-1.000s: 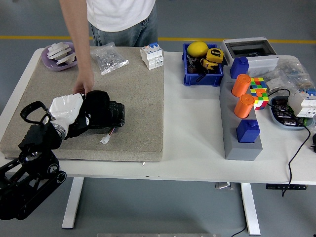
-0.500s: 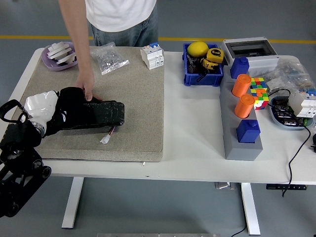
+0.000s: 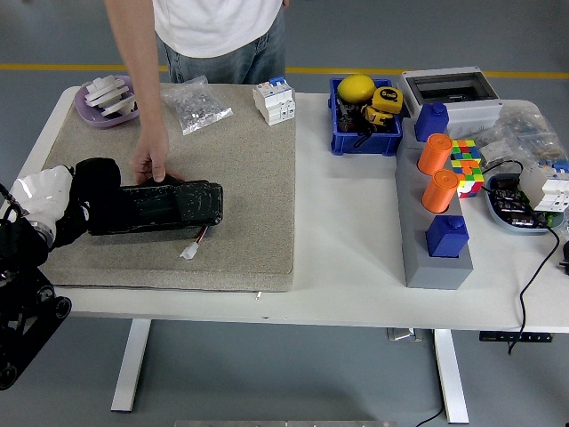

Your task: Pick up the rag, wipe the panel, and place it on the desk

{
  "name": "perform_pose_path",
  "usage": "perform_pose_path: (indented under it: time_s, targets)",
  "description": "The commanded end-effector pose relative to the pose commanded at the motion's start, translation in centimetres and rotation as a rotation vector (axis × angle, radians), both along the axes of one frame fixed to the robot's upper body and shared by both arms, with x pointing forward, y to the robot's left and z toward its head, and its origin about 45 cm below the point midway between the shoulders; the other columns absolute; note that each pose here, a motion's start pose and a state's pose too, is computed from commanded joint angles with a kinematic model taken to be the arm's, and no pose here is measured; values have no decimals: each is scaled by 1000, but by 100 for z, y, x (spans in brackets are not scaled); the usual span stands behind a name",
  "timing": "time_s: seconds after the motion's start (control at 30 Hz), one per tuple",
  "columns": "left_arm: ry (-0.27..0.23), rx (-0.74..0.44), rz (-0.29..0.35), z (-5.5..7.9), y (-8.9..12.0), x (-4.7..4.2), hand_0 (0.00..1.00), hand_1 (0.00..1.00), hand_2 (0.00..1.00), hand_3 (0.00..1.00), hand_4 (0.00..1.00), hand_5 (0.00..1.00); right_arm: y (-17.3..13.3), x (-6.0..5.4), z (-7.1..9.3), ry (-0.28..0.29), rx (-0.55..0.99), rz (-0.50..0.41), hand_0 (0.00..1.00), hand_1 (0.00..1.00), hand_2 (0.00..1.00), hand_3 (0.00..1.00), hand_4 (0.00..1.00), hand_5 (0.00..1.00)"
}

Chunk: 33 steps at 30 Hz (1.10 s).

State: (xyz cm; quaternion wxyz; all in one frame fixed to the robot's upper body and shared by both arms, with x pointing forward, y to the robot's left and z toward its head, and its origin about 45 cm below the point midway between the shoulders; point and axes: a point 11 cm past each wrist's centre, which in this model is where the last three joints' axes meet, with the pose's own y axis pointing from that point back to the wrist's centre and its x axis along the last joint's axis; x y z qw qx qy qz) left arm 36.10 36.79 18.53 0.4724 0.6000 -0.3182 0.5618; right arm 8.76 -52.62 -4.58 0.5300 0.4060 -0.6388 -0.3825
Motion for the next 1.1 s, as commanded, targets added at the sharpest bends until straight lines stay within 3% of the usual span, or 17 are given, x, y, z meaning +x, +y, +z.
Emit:
perform_pose_path:
  time_s: [0.23,0.43,0.8,1.1]
  targets:
    - [-16,-7,-37,43,-139,18,229,173,533,514,122,2,-1,5,1,-1,0,0,741,546,661,629,998,618]
    - [-1,-18,-76,-3,-302,35,229,172,531,512,121,2,3,13,1,-3,0,1,741,546,661,629,998,619]
    - [2,-35,-193,-24,-797,107,229,172,533,513,119,2,4,26,4,-5,0,3,742,546,661,629,998,618]
    - [20,-51,-287,-53,-1179,112,228,173,533,514,119,2,3,35,7,-6,0,5,741,546,661,629,998,618]
